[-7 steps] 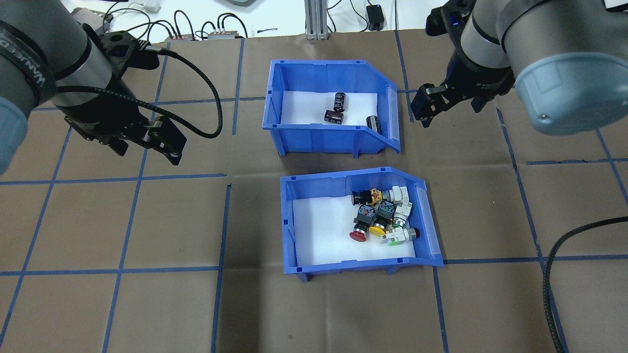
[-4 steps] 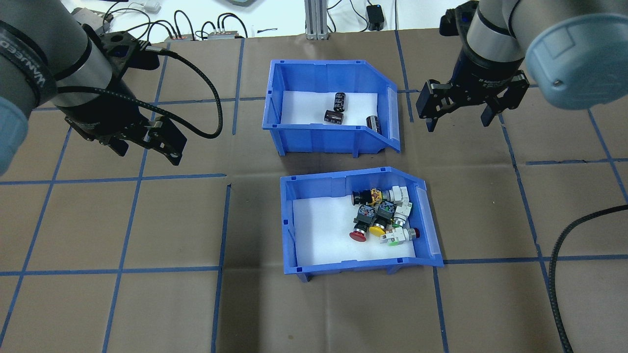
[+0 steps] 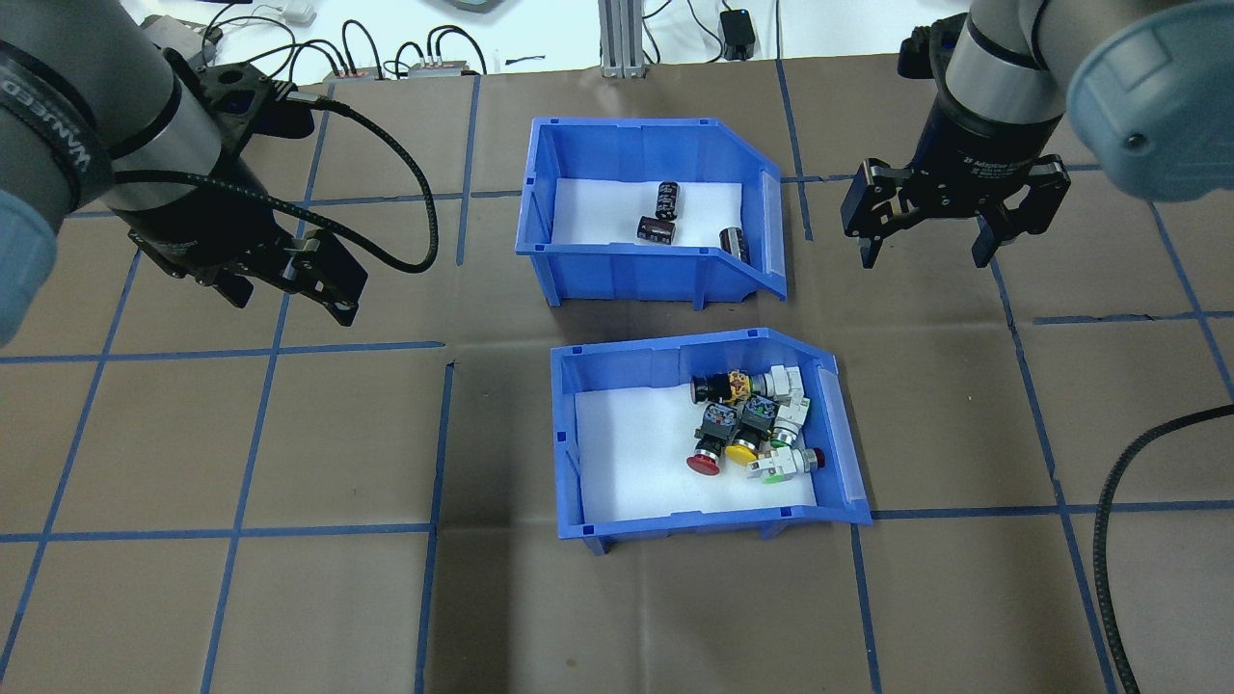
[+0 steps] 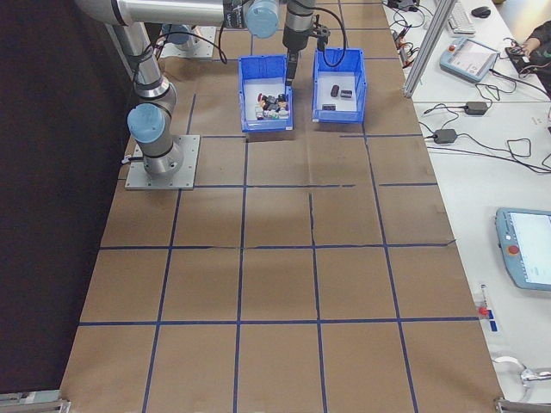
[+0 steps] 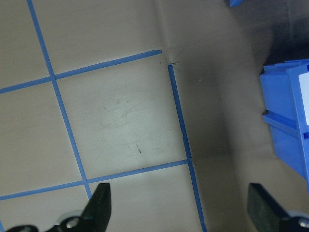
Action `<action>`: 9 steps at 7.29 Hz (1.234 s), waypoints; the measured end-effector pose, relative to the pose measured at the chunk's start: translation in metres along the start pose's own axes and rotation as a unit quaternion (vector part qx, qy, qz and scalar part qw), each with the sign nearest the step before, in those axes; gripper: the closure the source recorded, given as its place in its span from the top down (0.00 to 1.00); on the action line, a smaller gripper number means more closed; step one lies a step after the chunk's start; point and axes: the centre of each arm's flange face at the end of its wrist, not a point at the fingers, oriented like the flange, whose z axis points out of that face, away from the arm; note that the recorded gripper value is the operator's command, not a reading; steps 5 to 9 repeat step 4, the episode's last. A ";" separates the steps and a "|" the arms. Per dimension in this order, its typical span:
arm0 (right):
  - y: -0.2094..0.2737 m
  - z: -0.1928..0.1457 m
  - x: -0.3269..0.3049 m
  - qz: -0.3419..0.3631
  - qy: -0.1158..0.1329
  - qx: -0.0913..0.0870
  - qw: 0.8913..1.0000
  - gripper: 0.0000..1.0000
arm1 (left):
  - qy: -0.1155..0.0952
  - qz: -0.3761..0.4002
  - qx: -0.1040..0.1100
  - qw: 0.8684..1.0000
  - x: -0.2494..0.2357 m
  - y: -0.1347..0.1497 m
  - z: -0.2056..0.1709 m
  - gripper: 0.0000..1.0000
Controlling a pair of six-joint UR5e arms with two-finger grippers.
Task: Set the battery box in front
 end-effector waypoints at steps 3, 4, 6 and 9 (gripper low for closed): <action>0.000 0.001 0.000 0.003 0.000 0.001 1.000 1.00 | -0.001 0.000 -0.001 1.000 -0.001 0.000 0.000 0.99; 0.000 0.002 0.000 0.003 0.000 0.000 1.000 1.00 | 0.000 0.000 -0.001 1.000 -0.001 0.000 0.000 0.99; 0.000 0.002 0.000 0.003 0.000 0.000 1.000 1.00 | 0.000 0.000 -0.001 1.000 -0.001 0.000 0.000 0.99; 0.000 0.002 0.000 0.003 0.000 0.000 1.000 1.00 | 0.000 0.000 -0.001 1.000 -0.001 0.000 0.000 0.99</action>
